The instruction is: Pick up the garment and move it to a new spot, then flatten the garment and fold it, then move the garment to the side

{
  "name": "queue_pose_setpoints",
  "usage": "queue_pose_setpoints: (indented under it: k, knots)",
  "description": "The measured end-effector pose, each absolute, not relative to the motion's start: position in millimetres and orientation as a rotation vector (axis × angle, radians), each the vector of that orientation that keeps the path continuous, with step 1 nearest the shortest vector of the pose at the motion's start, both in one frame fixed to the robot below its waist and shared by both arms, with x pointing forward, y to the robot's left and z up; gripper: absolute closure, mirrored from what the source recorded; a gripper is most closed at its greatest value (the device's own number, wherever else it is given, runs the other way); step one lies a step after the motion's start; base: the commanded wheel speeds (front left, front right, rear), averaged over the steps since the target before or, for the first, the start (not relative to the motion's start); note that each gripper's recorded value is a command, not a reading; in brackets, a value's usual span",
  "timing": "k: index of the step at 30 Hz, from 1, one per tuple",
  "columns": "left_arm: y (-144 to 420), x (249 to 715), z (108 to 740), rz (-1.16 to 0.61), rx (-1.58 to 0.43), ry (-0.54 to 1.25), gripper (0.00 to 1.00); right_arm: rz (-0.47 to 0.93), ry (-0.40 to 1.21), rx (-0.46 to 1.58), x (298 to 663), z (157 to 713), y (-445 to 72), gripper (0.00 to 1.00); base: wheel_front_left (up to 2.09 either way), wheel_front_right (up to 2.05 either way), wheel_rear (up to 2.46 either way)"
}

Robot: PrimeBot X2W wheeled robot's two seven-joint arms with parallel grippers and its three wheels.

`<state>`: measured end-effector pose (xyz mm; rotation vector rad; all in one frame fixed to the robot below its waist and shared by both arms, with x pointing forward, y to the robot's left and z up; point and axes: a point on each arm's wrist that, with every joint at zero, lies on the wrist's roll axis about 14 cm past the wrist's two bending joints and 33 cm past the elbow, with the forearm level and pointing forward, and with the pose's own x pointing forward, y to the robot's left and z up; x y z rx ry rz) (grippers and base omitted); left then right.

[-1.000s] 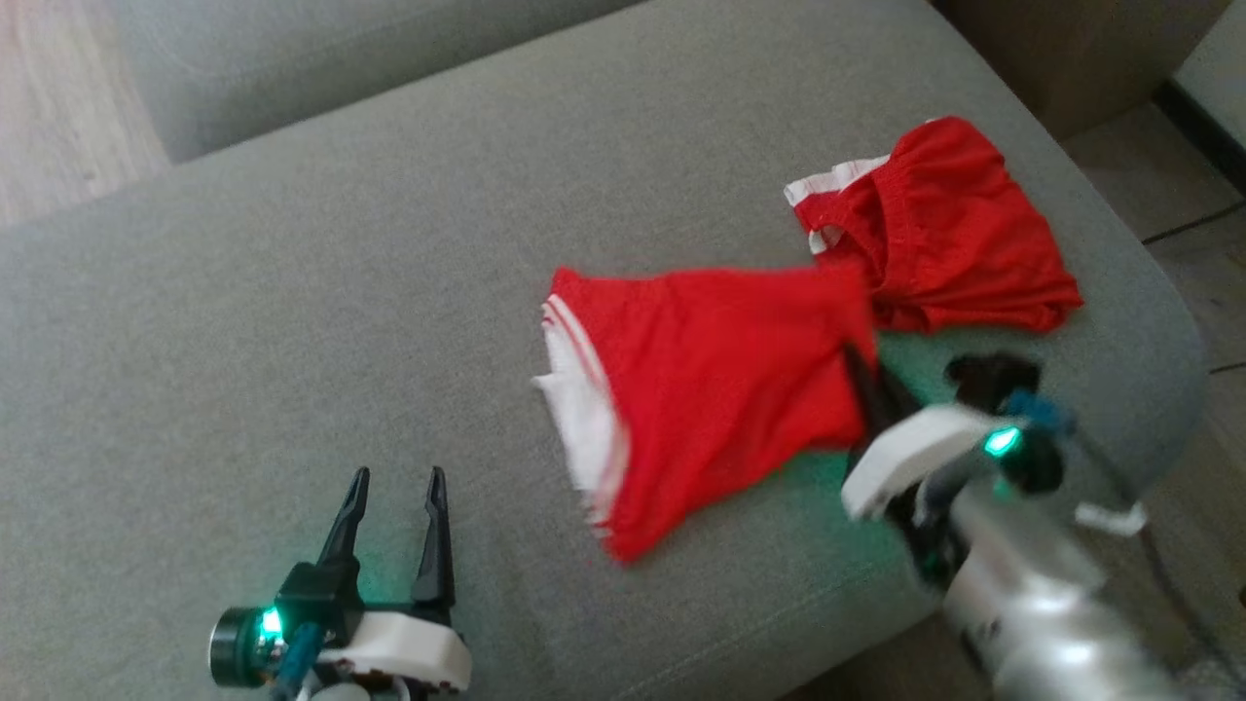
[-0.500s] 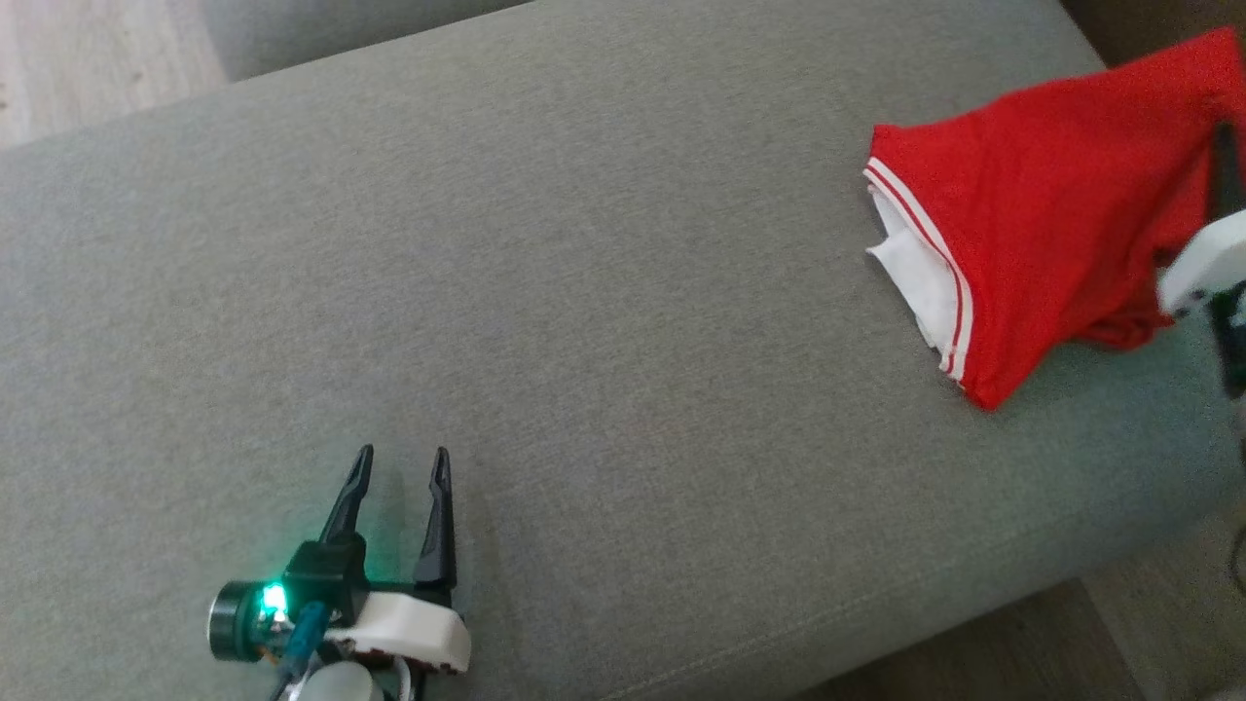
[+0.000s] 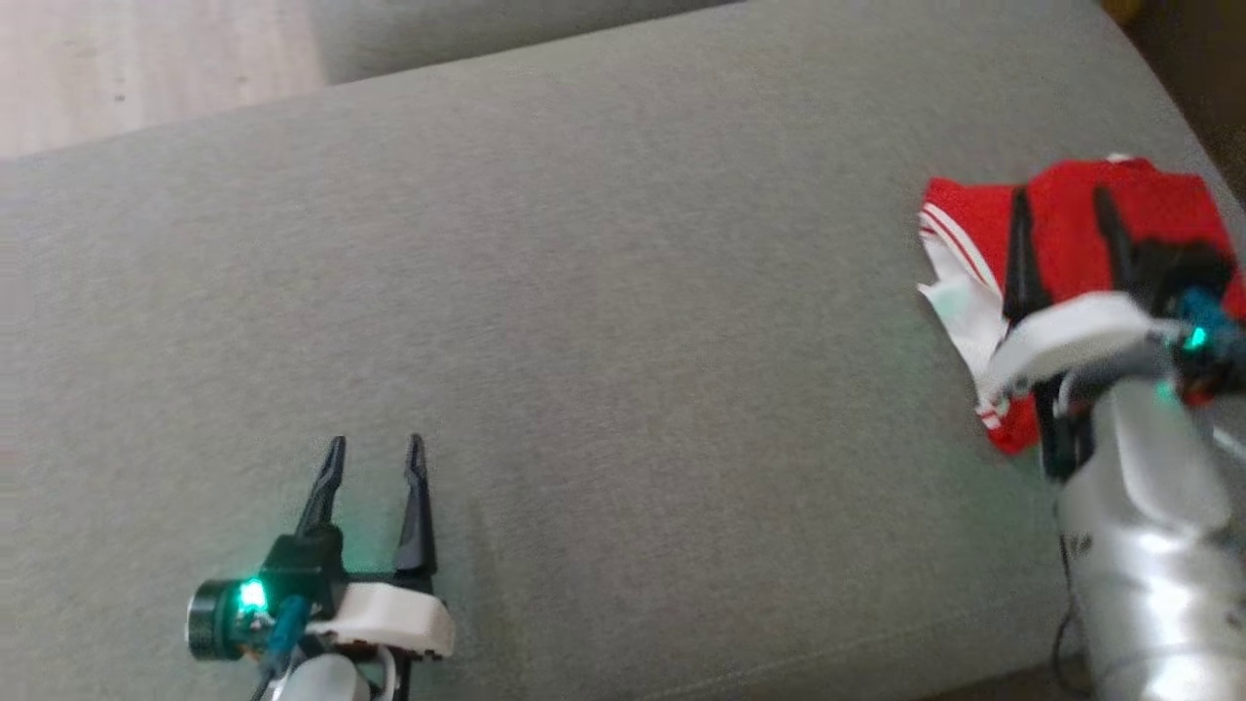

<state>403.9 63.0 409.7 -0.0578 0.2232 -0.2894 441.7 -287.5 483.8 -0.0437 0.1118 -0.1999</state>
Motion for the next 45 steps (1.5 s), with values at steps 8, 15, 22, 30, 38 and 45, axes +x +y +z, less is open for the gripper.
queue_pose_setpoints:
  k: [8, 15, 22, 30, 38, 45]
  knots:
    - [135, 383, 416, -0.053, -0.077, 0.212, 0.00, -0.085, 0.134, 0.103, 428, 453, -228, 0.00, 0.00, 0.00, 0.00]
    - [176, 360, 426, 0.071, -0.074, 0.184, 0.00, 0.025, 0.197, 0.153, 413, 429, -179, 0.00, 0.00, 0.00, 0.00]
    - [196, 345, 433, 0.127, -0.059, 0.162, 0.00, 0.126, 0.158, 0.166, 414, 444, -145, 0.00, 0.00, 0.00, 0.00]
    - [196, 338, 438, 0.111, -0.064, 0.143, 0.00, 0.163, 0.162, 0.199, 399, 443, -131, 0.00, 0.00, 0.00, 0.00]
    - [195, 339, 444, 0.094, -0.093, 0.123, 0.00, 0.162, 0.122, 0.203, 398, 456, -133, 0.00, 0.00, 0.00, 0.00]
    - [193, 333, 432, 0.088, -0.100, 0.165, 1.00, 0.153, 0.159, 0.204, 390, 444, -135, 1.00, 0.00, 0.00, 0.00]
